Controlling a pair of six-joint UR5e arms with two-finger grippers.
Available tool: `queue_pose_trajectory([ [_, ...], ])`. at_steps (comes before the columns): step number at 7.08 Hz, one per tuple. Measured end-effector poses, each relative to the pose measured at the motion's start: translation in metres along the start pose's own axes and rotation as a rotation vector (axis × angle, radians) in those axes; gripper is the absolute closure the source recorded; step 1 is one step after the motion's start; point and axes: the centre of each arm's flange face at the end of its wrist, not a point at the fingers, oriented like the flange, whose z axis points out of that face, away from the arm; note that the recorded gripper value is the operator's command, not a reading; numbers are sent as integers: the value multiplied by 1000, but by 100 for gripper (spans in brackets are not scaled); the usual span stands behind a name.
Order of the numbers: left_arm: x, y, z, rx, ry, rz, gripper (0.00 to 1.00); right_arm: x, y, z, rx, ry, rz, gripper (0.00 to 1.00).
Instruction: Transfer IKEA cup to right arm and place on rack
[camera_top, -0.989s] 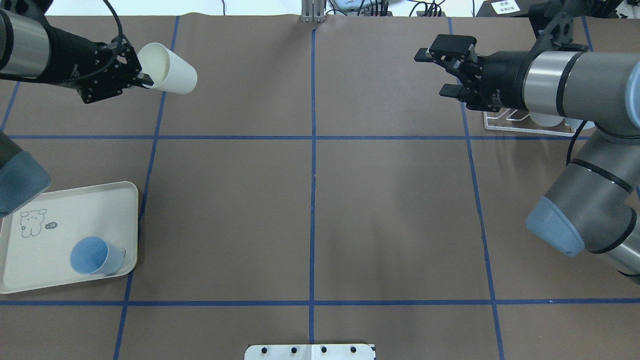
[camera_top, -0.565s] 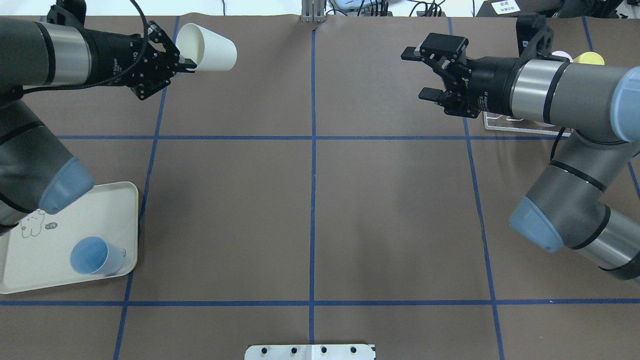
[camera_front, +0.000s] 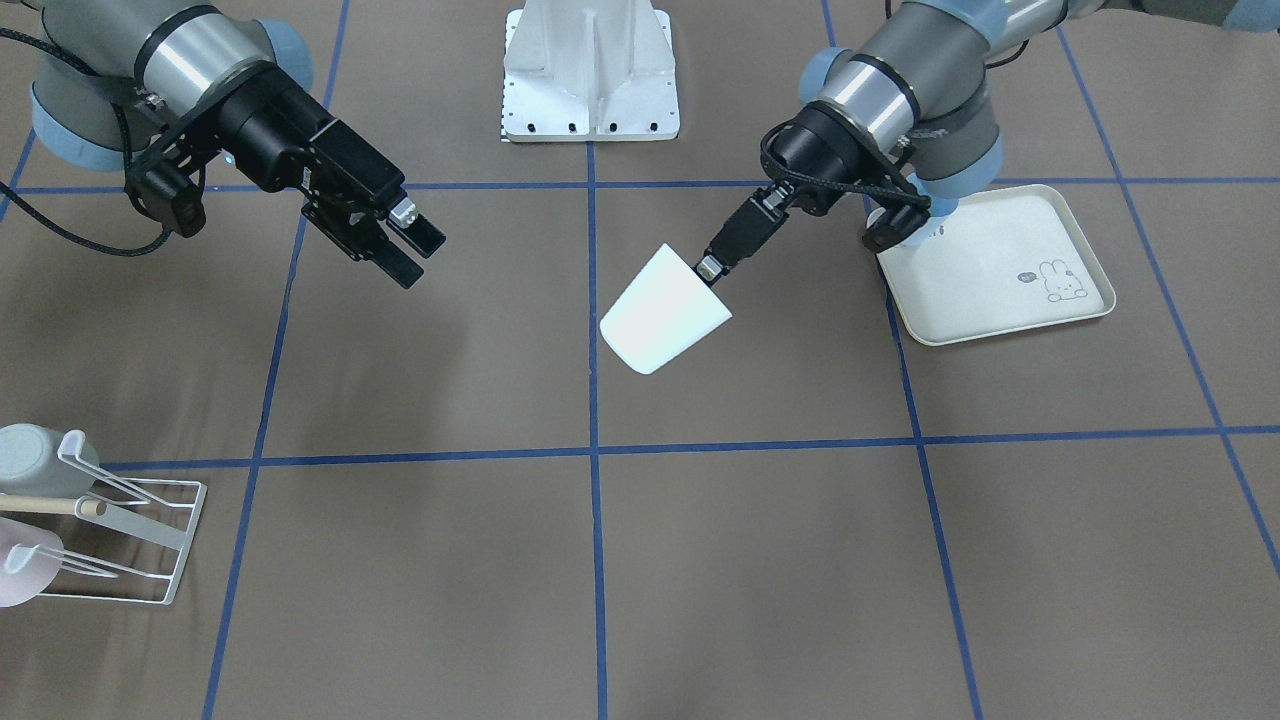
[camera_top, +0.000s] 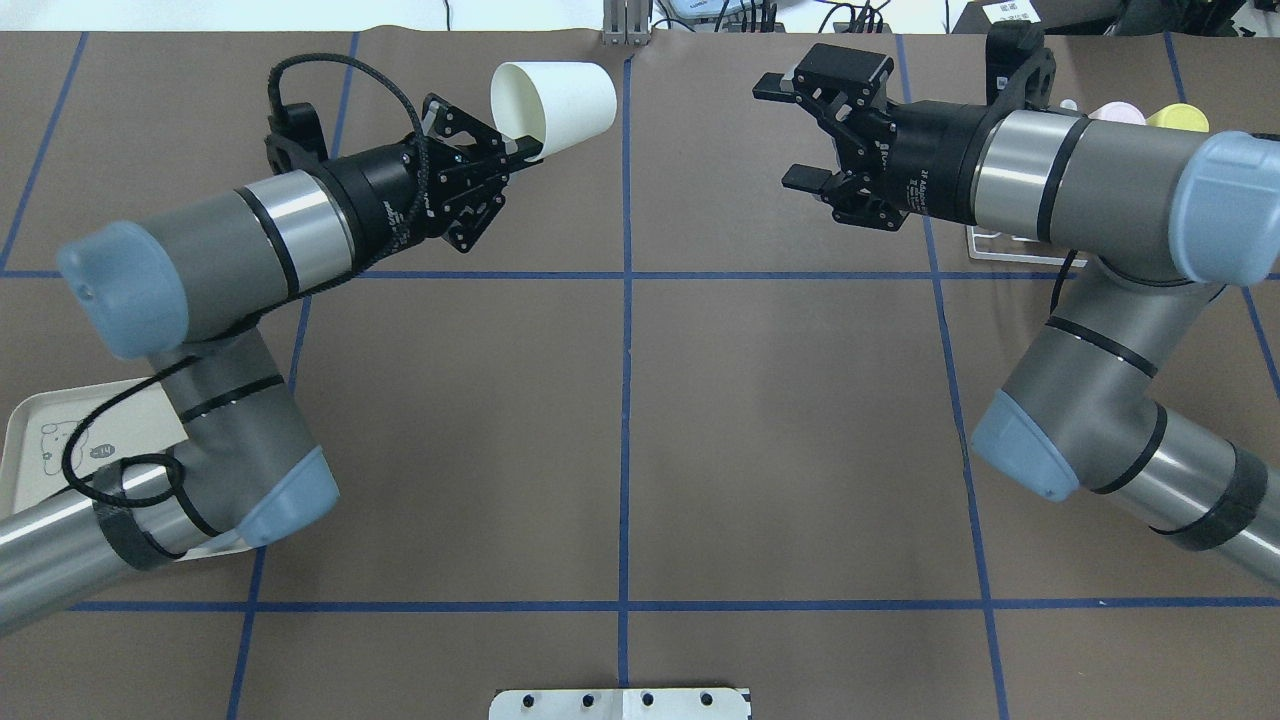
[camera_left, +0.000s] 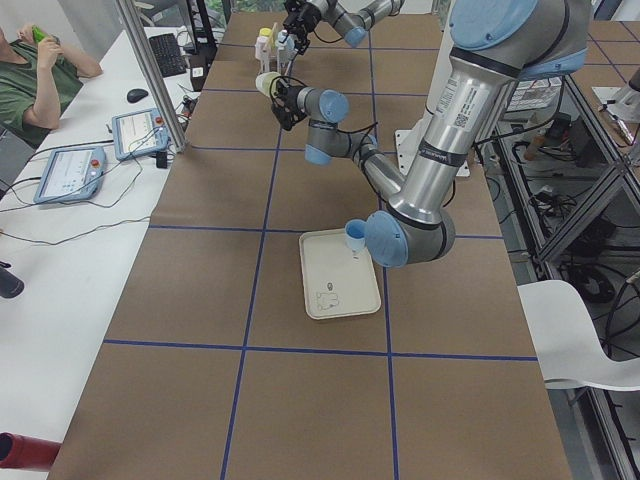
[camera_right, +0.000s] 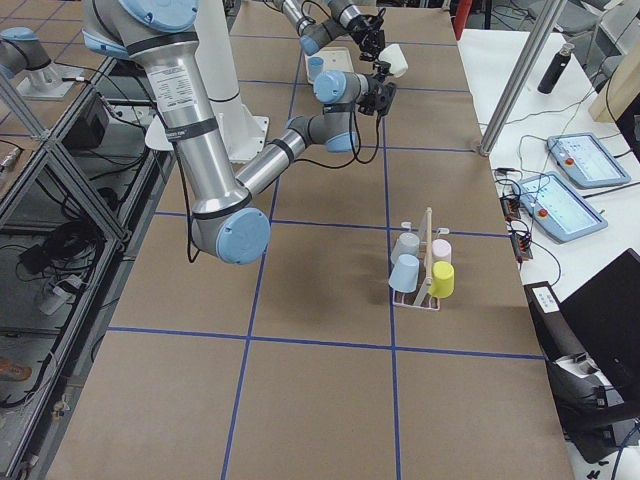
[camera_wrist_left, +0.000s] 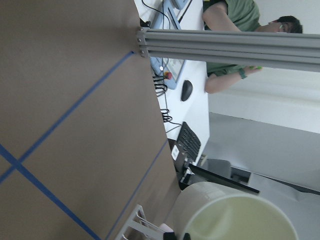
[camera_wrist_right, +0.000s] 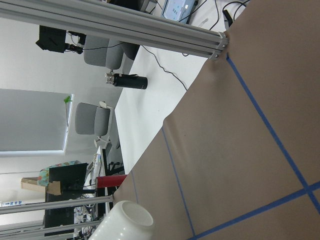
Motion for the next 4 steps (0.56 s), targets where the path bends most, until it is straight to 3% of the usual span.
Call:
queue_pose_trajectory([
  [2,-34,27,22,-39,144,-90,100,6,18,5,-11,-68,10,0],
  [4,-43,45,30,-58,195,-128,100,7,24,6,-21,-91,25,0],
])
